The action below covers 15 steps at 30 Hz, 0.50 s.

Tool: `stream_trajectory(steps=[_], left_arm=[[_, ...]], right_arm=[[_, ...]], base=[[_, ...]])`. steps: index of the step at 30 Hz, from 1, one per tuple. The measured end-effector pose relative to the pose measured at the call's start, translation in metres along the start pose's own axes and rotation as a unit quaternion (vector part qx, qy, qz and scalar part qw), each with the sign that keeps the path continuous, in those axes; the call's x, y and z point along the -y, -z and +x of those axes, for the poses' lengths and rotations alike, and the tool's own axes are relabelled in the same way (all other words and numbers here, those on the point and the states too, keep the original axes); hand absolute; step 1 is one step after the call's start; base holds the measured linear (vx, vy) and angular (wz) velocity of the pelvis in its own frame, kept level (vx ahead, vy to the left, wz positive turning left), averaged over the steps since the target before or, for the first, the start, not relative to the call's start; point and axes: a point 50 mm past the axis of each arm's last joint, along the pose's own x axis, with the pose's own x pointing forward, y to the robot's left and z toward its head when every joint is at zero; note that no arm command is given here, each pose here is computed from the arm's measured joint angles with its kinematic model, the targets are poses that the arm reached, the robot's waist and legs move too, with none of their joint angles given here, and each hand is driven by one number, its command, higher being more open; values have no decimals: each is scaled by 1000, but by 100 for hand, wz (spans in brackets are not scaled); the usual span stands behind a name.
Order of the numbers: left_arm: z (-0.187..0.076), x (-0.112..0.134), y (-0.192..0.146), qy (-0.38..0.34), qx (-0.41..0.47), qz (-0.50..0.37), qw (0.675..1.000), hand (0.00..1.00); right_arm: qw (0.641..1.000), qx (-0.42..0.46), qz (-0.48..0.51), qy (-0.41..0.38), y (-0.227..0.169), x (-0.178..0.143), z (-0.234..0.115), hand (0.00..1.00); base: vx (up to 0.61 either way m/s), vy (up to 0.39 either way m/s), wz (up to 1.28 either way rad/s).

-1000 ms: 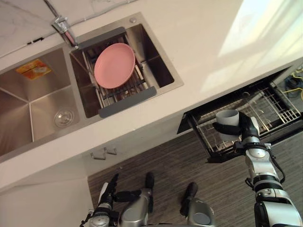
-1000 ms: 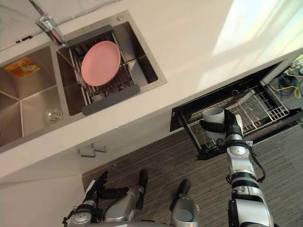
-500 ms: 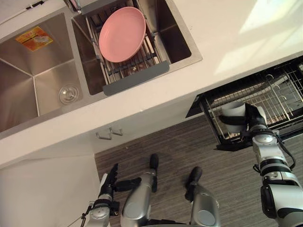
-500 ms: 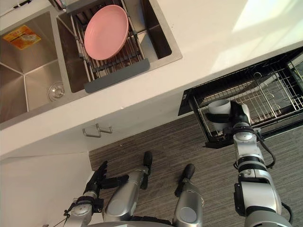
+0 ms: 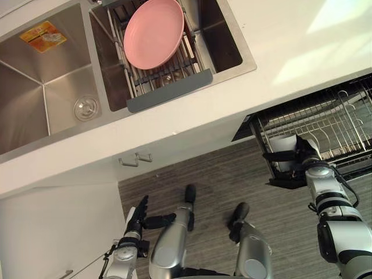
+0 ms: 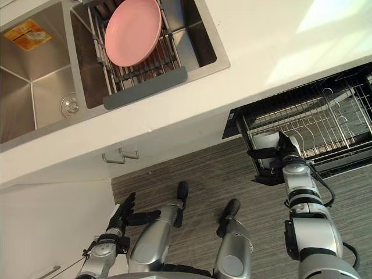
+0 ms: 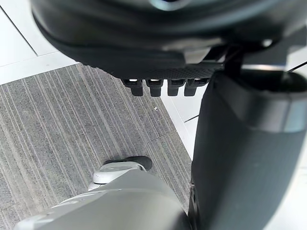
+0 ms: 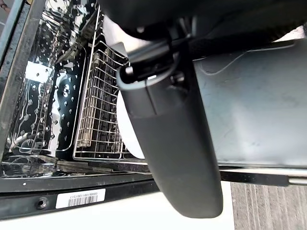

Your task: Walk over to the sink, pick up the cup, carry it to the dishwasher, place the cup inside the dishwasher, then close the dishwasher door

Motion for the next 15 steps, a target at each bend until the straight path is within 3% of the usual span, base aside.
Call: stream_trajectory(steps=[6,12,15], left_arm=[[0,-1,2,-12,-4,1,1000,100],[-6,-3,17,-20,-34,9,999,100],[-13,-8,30,-27,-59,21,998,100]], right_arm=[[996,35,75,27,-8,-7,-3,100],[976,149,136,85,-23,-13,-26,100],[974,143,149,89,-3,-23,-38,100]], base=[[-11,2,-13],[61,-15,-23],[131,-29,-24]])
